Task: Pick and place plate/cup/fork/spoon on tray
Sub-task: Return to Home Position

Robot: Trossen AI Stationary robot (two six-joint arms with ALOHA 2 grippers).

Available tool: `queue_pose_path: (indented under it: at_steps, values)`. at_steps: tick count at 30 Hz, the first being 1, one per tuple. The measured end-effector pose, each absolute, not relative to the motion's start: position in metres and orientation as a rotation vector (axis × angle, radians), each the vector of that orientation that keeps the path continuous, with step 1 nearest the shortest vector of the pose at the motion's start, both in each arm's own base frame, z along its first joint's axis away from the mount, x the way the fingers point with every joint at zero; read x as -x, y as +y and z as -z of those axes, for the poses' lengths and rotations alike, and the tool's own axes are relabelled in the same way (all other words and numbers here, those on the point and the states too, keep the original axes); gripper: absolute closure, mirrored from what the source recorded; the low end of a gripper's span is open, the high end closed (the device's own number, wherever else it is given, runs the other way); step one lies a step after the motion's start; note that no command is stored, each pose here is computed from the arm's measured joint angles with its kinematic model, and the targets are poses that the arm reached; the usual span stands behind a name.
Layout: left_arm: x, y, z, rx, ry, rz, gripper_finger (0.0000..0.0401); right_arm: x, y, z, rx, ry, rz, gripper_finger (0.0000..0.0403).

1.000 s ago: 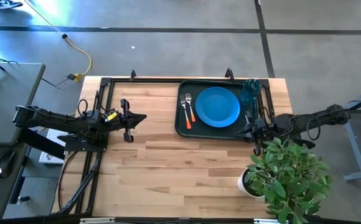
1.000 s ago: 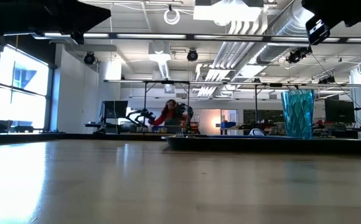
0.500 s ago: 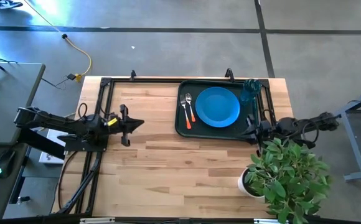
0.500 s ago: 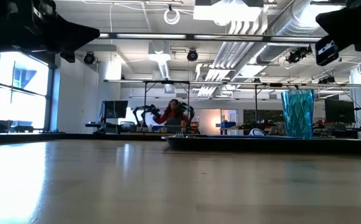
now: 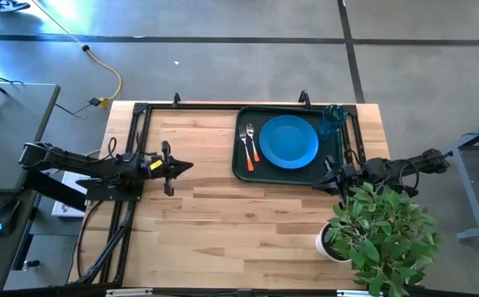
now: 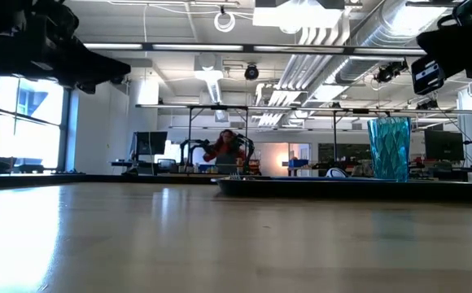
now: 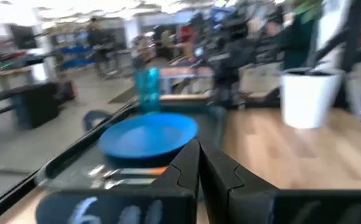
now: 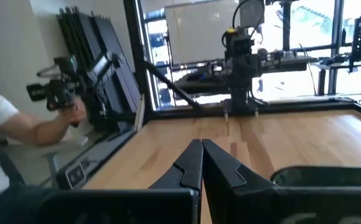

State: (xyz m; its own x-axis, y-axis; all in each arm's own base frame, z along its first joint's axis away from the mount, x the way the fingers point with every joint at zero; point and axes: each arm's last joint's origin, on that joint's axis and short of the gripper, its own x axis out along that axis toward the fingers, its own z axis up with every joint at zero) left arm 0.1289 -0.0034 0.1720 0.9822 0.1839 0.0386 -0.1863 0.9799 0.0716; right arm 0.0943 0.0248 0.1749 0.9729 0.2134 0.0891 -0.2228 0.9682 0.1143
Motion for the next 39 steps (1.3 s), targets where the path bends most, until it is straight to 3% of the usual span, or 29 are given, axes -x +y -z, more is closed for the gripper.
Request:
queue_pose_path:
  at_steps: [8, 25, 33, 39]
  values:
    - [-0.116, 0.001, -0.178, -0.077, -0.075, -0.293, 0.0401, -0.095, 0.025, -0.168, -0.072, -0.008, -0.233, 0.0403]
    - [-0.096, -0.003, -0.173, -0.078, -0.056, -0.119, 0.0401, -0.095, 0.025, -0.168, 0.024, -0.019, -0.225, 0.0403]
    - [-0.095, -0.004, -0.185, -0.166, -0.185, -0.087, 0.0401, -0.095, 0.025, -0.167, 0.073, -0.020, -0.226, 0.0403]
    - [-0.093, -0.006, -0.193, -0.148, -0.277, -0.032, 0.0401, -0.095, 0.025, -0.167, -0.084, 0.004, -0.225, 0.0403]
